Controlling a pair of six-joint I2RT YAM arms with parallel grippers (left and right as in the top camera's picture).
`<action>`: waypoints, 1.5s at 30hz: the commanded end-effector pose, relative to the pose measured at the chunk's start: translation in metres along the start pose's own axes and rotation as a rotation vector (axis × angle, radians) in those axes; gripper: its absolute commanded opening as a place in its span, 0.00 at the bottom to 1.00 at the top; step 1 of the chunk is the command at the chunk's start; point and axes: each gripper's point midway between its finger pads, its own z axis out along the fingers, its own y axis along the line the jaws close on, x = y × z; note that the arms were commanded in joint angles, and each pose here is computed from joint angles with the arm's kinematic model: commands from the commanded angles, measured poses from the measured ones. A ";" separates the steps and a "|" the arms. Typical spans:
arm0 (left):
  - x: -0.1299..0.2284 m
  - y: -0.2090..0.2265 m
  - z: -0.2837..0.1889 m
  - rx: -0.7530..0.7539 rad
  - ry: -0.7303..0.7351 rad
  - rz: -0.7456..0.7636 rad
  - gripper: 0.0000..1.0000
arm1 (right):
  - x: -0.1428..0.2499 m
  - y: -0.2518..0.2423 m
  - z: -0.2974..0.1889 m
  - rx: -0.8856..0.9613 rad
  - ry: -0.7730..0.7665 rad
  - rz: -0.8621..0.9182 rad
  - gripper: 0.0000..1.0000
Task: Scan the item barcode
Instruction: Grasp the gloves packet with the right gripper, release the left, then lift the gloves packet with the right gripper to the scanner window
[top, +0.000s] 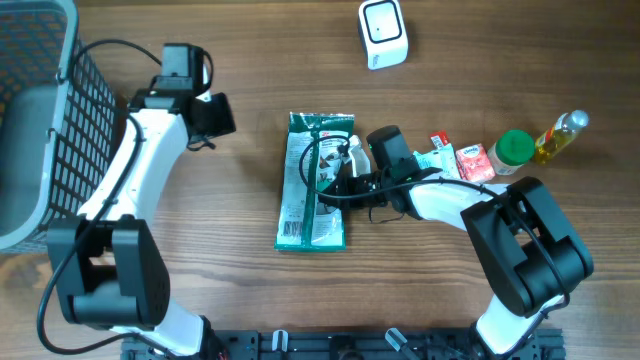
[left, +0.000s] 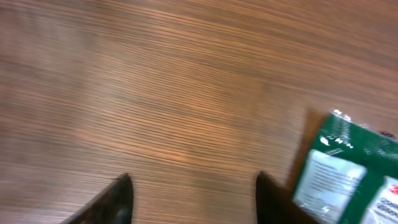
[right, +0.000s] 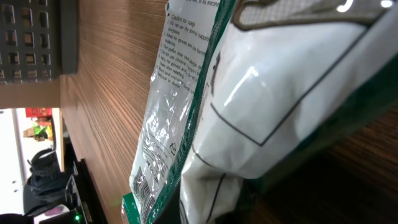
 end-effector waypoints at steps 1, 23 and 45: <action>-0.006 0.030 0.000 -0.065 -0.006 0.018 1.00 | 0.005 -0.007 0.004 0.019 0.010 -0.016 0.04; -0.006 0.033 0.000 -0.068 -0.007 0.011 1.00 | -0.150 0.122 -0.209 0.792 0.045 -1.154 0.04; -0.006 0.033 0.000 -0.068 -0.007 0.011 1.00 | -0.359 0.002 -0.133 1.573 -0.091 -1.609 0.04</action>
